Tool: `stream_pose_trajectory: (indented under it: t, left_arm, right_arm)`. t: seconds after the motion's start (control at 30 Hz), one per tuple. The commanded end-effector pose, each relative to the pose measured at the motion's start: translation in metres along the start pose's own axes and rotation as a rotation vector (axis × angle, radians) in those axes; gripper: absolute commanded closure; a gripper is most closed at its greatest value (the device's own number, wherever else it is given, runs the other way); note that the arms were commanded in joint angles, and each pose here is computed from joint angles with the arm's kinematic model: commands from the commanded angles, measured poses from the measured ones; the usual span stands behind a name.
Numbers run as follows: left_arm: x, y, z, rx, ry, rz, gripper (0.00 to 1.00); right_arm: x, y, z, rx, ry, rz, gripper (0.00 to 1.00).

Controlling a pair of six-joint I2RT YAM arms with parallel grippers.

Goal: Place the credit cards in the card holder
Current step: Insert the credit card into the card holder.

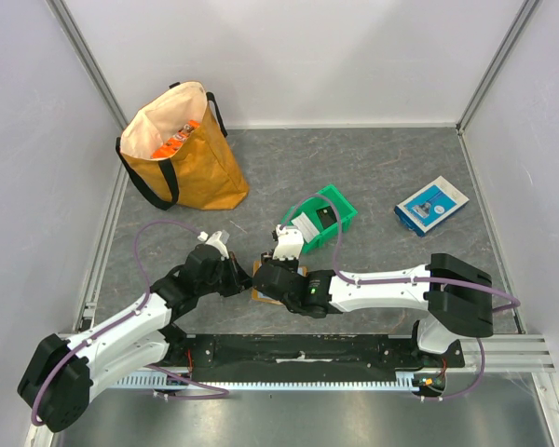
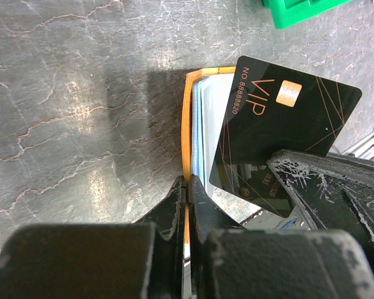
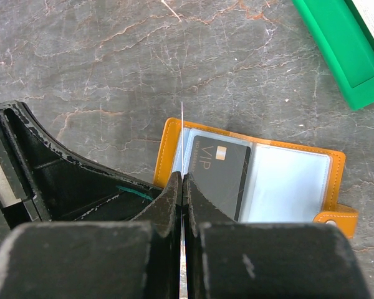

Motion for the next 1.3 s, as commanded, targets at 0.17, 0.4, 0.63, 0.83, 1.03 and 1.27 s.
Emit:
stream_pose_trajectory:
  t: [0.17,0.4,0.63,0.83,1.03,1.27]
  left_arm:
    - [0.002,0.001,-0.006,0.018,-0.032,-0.007,0.98]
    - [0.002,0.002,-0.008,0.015,-0.038,-0.008,0.98]
    - [0.003,0.002,-0.009,0.016,-0.045,-0.009,0.98]
    - [0.003,0.002,-0.009,0.018,-0.049,-0.011,0.98]
    - [0.002,0.002,-0.007,0.014,-0.033,-0.014,0.98]
    - [0.001,0.004,-0.006,-0.001,-0.012,-0.022,0.98]
  right_arm:
    - [0.010,0.028,0.017,-0.093,0.060,-0.087,1.00]
    - [0.004,0.022,0.018,-0.073,0.046,-0.072,1.00]
    - [-0.004,0.010,0.015,-0.042,0.007,-0.050,1.00]
    - [-0.007,0.005,0.013,-0.024,-0.014,-0.038,1.00]
    - [-0.003,0.010,0.006,0.013,-0.072,-0.052,1.00]
    - [0.005,0.013,-0.009,0.074,-0.157,-0.050,1.00]
Point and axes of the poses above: each gripper's point midway between its finger pads, its own x axis back along the fingers, its own z axis along the line the jaws close on, y = z × x, the point moved 10 cm from there along x, back along the fingers, and after that the axes turned 8 degrees about x, right-handed, at the moved point
